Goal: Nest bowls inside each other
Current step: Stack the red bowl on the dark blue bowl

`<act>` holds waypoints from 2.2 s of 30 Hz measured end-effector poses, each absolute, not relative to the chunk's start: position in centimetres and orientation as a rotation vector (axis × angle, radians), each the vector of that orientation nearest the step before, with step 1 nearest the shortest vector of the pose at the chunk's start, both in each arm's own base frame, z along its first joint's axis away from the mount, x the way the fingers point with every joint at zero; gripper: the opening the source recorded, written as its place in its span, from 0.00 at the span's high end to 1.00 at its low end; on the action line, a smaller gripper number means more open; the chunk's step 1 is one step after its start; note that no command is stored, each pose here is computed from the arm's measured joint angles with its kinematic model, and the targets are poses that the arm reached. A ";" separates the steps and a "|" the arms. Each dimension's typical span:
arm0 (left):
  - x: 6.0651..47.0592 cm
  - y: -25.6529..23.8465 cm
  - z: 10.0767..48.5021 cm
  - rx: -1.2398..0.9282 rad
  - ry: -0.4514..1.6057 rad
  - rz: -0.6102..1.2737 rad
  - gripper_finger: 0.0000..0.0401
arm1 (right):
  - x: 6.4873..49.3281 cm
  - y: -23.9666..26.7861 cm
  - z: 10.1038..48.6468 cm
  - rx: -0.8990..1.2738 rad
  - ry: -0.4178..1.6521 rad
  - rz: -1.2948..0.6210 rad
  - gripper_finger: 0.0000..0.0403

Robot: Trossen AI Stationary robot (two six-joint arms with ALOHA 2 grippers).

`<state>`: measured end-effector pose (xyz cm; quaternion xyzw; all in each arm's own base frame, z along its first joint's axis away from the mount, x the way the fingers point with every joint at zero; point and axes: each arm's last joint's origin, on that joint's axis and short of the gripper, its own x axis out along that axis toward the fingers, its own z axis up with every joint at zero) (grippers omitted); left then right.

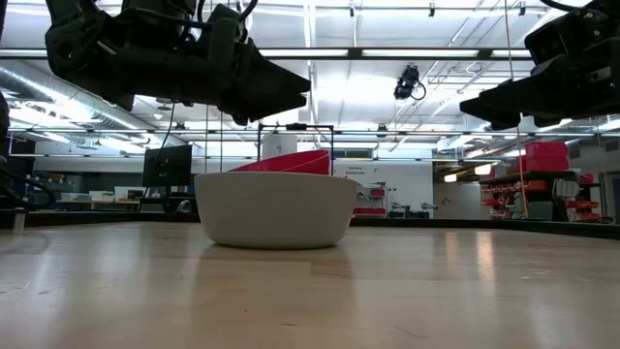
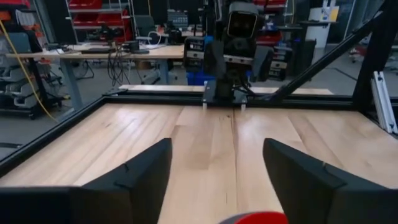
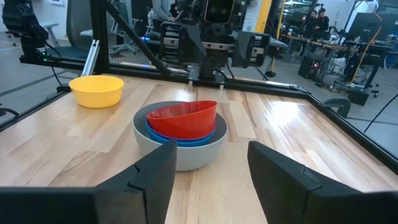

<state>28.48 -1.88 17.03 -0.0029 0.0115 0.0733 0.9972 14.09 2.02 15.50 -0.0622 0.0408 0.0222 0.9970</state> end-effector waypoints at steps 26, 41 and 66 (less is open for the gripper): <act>28.4 -2.1 15.6 -0.021 0.168 0.079 0.56 | 14.1 2.0 15.5 -0.128 0.081 0.044 0.39; 29.2 -2.1 16.5 -0.019 0.147 0.115 0.46 | 14.1 2.0 15.5 -0.129 0.080 0.044 0.33; 32.7 -0.8 12.6 -0.021 0.215 0.150 0.48 | 14.1 2.0 15.5 -0.132 0.079 0.044 0.38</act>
